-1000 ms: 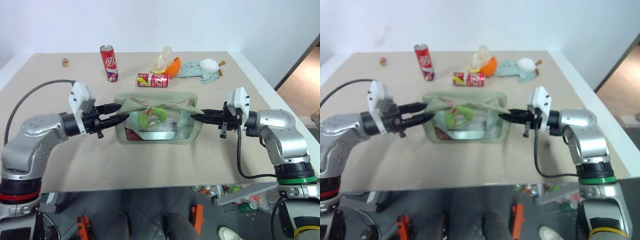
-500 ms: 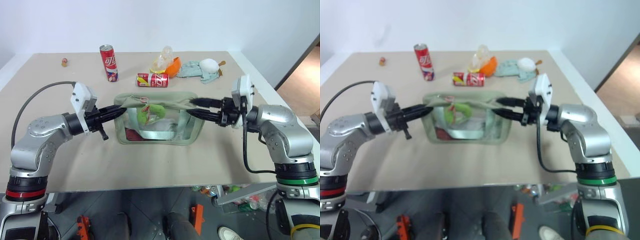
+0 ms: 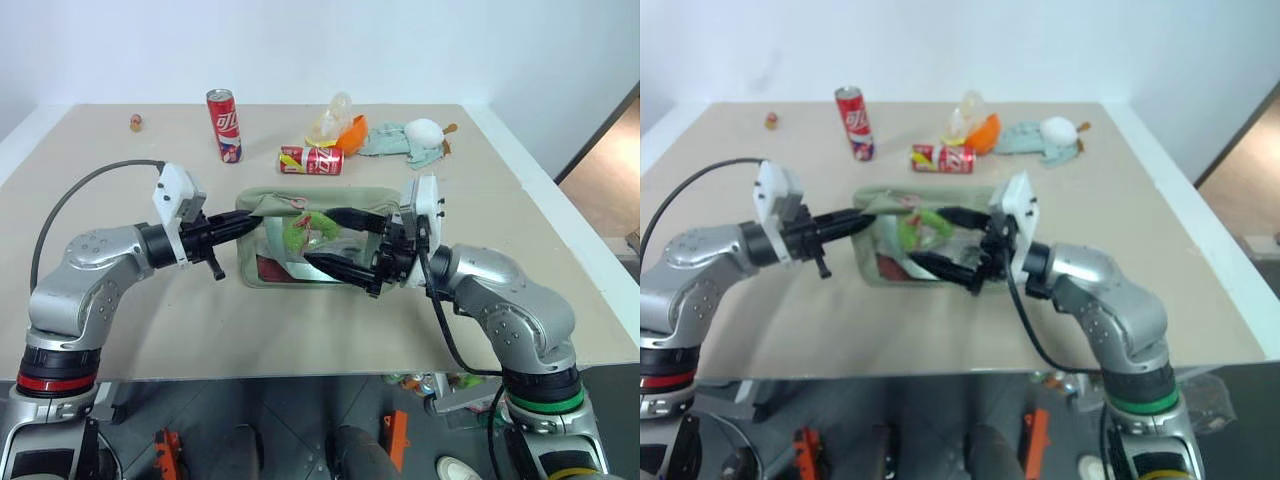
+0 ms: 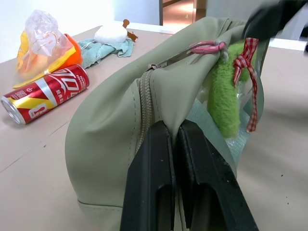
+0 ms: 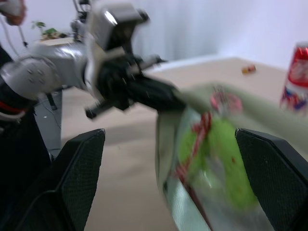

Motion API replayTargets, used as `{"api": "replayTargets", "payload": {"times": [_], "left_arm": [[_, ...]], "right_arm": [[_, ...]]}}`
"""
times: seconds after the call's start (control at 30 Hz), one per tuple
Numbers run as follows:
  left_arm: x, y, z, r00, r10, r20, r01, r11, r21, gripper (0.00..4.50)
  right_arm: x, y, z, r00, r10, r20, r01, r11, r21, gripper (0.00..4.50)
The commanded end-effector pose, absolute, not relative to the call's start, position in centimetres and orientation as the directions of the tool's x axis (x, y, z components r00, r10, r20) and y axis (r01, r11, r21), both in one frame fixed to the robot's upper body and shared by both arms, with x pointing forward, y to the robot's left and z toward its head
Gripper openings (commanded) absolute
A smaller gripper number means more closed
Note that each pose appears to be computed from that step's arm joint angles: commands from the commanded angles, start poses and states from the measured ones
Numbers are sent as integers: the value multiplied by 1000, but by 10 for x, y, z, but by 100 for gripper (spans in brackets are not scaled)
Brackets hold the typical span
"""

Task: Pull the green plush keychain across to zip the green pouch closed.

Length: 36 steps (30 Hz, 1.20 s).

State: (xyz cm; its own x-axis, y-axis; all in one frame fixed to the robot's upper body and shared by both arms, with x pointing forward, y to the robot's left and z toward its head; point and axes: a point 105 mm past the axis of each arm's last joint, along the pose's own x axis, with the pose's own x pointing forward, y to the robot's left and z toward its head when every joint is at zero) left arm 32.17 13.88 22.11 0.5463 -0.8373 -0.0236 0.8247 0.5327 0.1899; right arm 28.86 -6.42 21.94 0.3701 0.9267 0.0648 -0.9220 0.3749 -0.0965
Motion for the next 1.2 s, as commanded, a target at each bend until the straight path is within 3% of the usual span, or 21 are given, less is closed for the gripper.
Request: {"api": "replayTargets", "payload": {"times": [0.03,0.53,0.57,0.67,0.93,1.03,1.2], "left_arm": [[316,132,231,520,-854,-9,834,505,223,0],[314,131,228,521,-853,-14,834,506,222,0],[314,131,228,521,-854,-14,834,505,222,0],[314,129,228,517,-856,-10,836,502,220,0],[314,127,228,513,-858,-9,838,499,219,0],[315,127,227,515,-857,-7,838,502,215,0],[314,128,225,517,-856,-7,840,505,200,0]], "right_arm": [[290,-67,219,374,925,70,-917,380,-117,448],[307,-61,214,403,911,83,-906,411,-104,448],[308,-59,216,404,910,92,-906,412,-99,392],[315,-53,224,415,900,134,-902,426,-72,305],[319,-51,233,419,894,160,-901,431,-48,18],[316,-54,239,407,897,171,-906,421,-54,3],[307,-64,273,354,911,211,-912,386,-139,3]]}}
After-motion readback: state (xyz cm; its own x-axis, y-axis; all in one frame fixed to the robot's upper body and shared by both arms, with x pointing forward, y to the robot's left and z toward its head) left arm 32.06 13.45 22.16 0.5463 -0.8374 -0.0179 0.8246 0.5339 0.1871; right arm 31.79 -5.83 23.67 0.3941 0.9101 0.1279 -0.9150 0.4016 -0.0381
